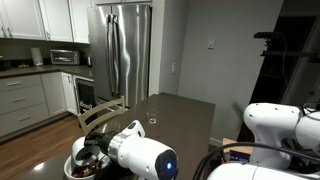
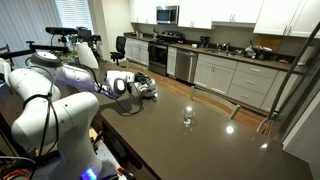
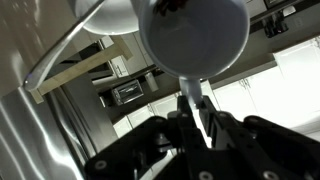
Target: Move some of the objects from the white cup and put them in the bowl
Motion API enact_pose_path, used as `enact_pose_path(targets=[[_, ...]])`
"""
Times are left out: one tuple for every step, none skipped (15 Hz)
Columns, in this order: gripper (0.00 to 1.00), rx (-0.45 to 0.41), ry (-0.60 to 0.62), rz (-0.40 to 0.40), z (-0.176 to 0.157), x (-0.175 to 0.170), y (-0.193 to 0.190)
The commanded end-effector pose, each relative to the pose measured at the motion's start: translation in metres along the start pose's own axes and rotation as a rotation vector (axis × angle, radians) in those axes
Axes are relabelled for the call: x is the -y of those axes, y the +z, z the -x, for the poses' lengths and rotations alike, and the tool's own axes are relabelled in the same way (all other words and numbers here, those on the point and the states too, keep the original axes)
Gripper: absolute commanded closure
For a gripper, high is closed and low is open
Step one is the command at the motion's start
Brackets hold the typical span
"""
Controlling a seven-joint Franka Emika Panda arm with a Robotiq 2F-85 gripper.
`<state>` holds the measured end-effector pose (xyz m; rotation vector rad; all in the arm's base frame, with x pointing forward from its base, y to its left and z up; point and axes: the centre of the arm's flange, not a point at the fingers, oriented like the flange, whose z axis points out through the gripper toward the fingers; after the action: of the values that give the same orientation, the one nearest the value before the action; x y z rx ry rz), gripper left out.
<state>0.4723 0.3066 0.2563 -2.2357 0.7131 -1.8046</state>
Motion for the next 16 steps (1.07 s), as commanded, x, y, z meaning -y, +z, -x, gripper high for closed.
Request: enact_pose_path(targets=[[0.94, 0.018, 0.025, -0.01, -0.024, 0.004, 0.001], [0.94, 0.026, 0.029, -0.009, -0.026, 0.006, 0.001], [0.94, 0.038, 0.036, -0.01, -0.029, 0.007, 0.001], [0.94, 0.046, 0.042, -0.011, -0.031, 0.008, 0.0], [0.94, 0.055, 0.051, -0.012, -0.032, 0.01, -0.001], [0.94, 0.064, 0.061, -0.014, -0.035, 0.011, -0.002], [0.94, 0.072, 0.068, -0.016, -0.036, 0.013, -0.003], [0.94, 0.082, 0.075, -0.018, -0.037, 0.014, -0.003], [0.94, 0.088, 0.08, -0.018, -0.038, 0.016, -0.004], [0.94, 0.094, 0.086, -0.017, -0.04, 0.017, -0.005], [0.94, 0.097, 0.093, -0.016, -0.041, 0.018, -0.005], [0.94, 0.098, 0.097, -0.014, -0.042, 0.018, -0.005], [0.94, 0.1, 0.102, -0.012, -0.044, 0.019, -0.005], [0.94, 0.103, 0.106, -0.009, -0.045, 0.018, -0.005], [0.94, 0.105, 0.109, -0.007, -0.047, 0.017, -0.004], [0.94, 0.106, 0.113, -0.004, -0.049, 0.017, -0.002]])
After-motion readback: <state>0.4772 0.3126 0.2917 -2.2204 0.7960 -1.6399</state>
